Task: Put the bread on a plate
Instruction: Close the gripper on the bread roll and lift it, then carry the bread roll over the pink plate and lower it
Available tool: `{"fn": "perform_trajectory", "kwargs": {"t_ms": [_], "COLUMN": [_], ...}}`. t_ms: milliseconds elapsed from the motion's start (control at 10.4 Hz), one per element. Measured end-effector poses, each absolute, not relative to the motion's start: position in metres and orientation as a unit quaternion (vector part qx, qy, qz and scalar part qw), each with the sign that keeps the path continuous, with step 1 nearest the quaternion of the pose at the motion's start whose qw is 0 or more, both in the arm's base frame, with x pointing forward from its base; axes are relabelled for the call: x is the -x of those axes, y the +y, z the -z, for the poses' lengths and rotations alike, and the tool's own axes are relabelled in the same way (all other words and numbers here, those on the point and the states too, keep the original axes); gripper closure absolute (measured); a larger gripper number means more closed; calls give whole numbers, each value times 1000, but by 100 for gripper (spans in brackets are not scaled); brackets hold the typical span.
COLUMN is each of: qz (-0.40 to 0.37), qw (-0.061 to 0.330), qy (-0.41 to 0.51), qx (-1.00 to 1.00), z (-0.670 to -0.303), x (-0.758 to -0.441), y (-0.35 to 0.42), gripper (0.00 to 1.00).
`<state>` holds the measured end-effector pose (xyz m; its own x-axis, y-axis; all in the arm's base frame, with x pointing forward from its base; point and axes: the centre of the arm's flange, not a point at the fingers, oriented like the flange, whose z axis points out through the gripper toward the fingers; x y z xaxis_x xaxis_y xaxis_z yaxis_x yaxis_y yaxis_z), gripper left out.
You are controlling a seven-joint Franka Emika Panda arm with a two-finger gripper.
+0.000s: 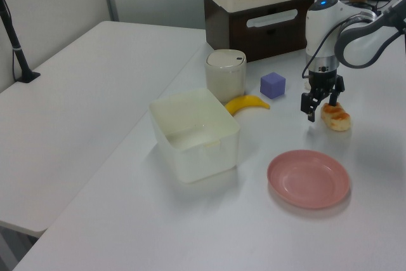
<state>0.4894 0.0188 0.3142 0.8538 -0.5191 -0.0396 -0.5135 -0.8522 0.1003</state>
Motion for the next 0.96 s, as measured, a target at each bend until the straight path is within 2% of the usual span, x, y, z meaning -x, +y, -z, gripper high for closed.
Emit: {"fn": "perform_trajectory", "kwargs": {"t_ms": [383, 574, 766, 957], "qz": [19, 26, 36, 33], "qw": [12, 17, 21, 20], "qy": [-305, -298, -297, -299], "qx": [-952, -954, -954, -953], "z": [-354, -348, -339, -334], "x": [-482, -473, -466, -464], "y": [-19, -18, -16, -9], "gripper": [3, 22, 19, 19]}}
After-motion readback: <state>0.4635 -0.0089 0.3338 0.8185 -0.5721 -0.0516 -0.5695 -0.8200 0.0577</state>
